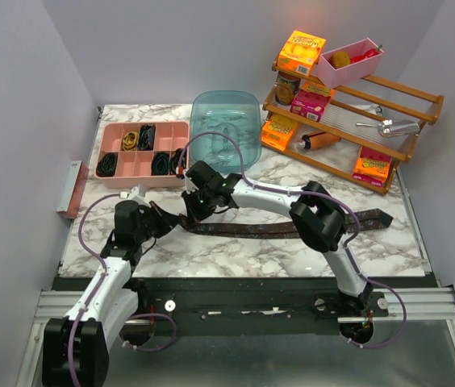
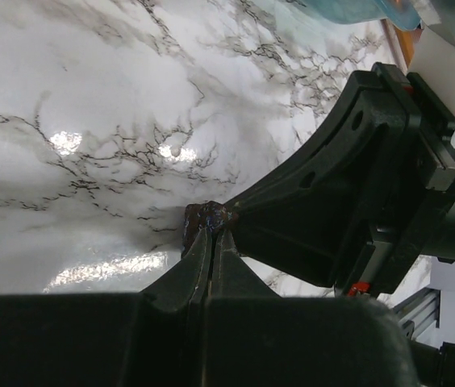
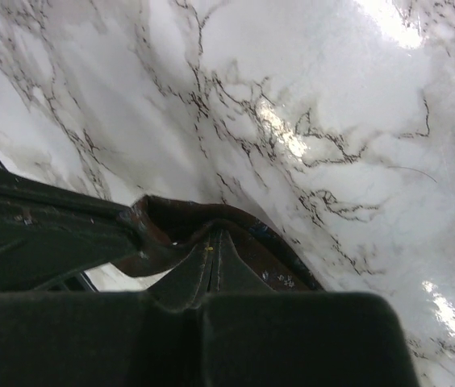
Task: Roll the ties
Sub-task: Roll the tie at the center of the board.
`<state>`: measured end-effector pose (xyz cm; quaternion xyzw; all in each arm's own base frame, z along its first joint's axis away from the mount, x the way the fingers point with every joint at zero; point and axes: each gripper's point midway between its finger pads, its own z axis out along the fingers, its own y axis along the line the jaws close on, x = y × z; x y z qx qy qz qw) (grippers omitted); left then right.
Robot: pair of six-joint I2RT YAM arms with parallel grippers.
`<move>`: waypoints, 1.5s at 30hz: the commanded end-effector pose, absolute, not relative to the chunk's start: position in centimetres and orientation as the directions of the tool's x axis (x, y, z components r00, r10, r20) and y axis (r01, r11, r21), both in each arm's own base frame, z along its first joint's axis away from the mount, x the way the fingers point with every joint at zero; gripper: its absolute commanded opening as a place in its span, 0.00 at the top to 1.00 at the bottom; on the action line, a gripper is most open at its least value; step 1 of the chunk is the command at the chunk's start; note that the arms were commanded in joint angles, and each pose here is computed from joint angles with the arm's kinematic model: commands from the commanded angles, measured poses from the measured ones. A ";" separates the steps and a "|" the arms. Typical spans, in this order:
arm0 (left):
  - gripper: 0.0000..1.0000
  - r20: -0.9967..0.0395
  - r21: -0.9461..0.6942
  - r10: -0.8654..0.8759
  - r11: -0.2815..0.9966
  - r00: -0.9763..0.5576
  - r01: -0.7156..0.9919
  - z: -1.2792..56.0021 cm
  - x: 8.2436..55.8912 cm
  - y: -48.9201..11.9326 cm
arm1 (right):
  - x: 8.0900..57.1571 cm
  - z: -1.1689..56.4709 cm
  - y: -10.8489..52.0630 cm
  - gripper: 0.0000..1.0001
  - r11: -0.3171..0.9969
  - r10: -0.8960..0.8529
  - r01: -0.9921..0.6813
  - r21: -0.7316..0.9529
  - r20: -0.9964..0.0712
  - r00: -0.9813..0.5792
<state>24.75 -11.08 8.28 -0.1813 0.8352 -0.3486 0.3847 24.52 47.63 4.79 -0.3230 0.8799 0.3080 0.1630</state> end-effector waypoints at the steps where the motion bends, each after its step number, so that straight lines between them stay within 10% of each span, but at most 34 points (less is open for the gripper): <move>1: 1.00 -0.529 -0.720 -0.574 0.694 -0.625 -0.027 9.2 25.4 -11.6 | 23.8 3.8 48.8 1.00 0.580 -0.448 -0.657 0.482 -0.485 -0.751; 45: 1.00 -0.604 -0.626 -0.509 0.779 -0.614 -0.030 10.4 25.4 -11.2 | 23.4 2.8 46.9 0.99 0.651 -0.423 -0.606 0.457 -0.445 -0.789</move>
